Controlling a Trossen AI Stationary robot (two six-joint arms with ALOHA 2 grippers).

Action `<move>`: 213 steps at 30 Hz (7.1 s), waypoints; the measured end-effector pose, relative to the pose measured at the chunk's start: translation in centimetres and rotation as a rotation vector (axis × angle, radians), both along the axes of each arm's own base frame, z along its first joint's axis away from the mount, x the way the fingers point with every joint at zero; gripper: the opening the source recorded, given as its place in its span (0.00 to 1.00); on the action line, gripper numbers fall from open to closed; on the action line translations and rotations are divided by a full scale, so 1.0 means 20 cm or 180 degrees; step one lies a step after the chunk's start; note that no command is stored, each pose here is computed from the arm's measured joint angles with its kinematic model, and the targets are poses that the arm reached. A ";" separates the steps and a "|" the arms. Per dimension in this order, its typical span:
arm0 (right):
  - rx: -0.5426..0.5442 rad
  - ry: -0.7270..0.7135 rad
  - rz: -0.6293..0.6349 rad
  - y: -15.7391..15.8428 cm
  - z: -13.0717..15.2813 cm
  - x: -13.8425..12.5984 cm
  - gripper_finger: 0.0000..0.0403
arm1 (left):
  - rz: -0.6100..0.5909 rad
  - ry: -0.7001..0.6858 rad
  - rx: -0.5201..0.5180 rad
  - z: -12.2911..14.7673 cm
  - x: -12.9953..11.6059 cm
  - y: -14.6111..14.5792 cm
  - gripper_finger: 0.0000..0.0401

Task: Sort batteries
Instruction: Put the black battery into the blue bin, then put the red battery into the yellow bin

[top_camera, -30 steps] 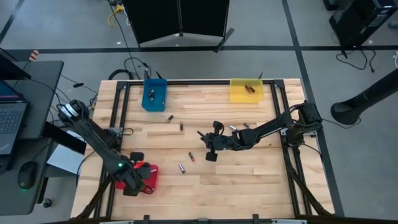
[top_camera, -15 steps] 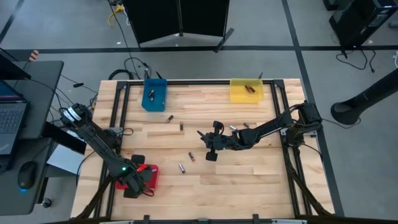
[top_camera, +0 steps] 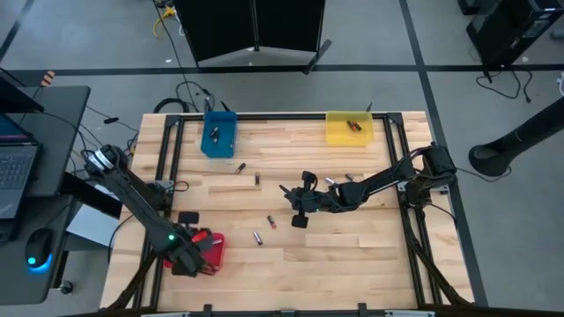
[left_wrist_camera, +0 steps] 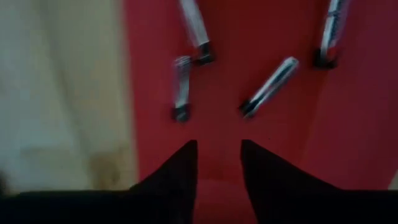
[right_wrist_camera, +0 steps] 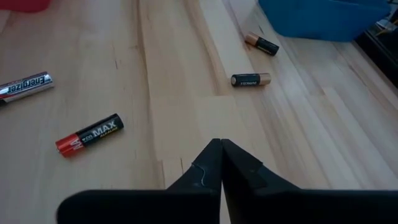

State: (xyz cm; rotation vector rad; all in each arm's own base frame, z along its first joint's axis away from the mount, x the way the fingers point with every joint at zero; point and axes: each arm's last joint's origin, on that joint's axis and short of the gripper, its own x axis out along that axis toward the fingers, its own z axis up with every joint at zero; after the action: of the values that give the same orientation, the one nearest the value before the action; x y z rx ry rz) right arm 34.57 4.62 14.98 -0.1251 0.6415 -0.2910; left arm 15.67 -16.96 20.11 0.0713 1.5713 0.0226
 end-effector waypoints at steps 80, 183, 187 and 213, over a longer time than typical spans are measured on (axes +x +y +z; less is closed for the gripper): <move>0.0007 -0.0004 -0.0042 -0.02 0.00 0.00 0.06 | 0.1980 -0.1873 0.0325 -0.35 0.44 1.25 0.11; 0.0287 -0.0112 -0.0238 -0.01 0.00 0.00 0.05 | 0.1798 -0.3362 0.1383 0.23 0.26 1.42 0.05; 0.0474 -0.0119 -0.0164 0.01 0.00 0.00 0.04 | 0.1496 -0.3880 0.1243 0.16 0.27 1.28 0.04; 0.1803 -0.0504 -0.0379 0.17 0.16 0.12 0.36 | 0.0952 -0.5045 0.0881 -0.10 0.13 1.03 0.04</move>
State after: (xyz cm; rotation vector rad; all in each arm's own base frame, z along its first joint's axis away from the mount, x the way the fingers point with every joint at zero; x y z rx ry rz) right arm 37.06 8.01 18.24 0.4760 0.5536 -0.2217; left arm 18.36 3.54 18.02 0.0155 -0.0263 0.4256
